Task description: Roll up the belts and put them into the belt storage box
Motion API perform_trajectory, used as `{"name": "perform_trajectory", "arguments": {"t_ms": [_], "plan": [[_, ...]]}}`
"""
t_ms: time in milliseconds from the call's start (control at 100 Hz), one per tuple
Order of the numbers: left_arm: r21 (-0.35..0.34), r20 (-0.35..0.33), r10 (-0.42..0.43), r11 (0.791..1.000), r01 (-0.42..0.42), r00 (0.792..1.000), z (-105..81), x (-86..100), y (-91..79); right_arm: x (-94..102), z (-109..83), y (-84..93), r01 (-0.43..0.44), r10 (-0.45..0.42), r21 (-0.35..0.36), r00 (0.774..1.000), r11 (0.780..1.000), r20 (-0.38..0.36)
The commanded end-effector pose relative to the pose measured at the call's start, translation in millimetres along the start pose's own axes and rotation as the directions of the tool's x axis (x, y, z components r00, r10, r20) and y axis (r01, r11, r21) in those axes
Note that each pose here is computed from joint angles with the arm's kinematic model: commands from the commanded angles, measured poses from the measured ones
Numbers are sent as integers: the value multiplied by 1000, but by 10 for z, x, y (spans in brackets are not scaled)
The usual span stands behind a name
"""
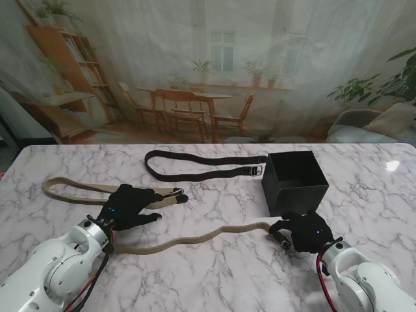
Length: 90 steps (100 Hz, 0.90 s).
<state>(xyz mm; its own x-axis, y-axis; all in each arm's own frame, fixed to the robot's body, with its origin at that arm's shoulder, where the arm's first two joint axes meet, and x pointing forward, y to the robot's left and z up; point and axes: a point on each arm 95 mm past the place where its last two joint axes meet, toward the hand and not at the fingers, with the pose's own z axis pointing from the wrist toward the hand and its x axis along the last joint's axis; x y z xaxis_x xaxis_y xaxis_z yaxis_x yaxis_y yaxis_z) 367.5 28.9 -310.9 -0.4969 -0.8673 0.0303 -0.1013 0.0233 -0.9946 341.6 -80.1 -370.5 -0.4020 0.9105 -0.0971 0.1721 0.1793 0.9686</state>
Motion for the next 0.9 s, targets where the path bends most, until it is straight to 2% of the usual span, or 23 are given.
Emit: {"name": "perform_trajectory", "arguments": {"t_ms": [0,180,350,580,890], "plan": [[-16,1,-4,1000,4,1000,7,5,31,6,7,-41,8,-8,6,1000,1000,7],[-21,0,-4,1000,4,1000,13,12,36,19,50,-100,-19,19,35,1000,999,7],[-21,-1,-5,1000,5,1000,21,16,39,60,113,-136,-54,54,4,998,999,-11],[-24,-1,-5,1000,5,1000,25,20,41,131,193,-174,-86,86,0,996,996,-34],[-26,-3,-6,1000,5,1000,31,25,46,192,265,-197,-156,153,-56,987,986,-52]]}}
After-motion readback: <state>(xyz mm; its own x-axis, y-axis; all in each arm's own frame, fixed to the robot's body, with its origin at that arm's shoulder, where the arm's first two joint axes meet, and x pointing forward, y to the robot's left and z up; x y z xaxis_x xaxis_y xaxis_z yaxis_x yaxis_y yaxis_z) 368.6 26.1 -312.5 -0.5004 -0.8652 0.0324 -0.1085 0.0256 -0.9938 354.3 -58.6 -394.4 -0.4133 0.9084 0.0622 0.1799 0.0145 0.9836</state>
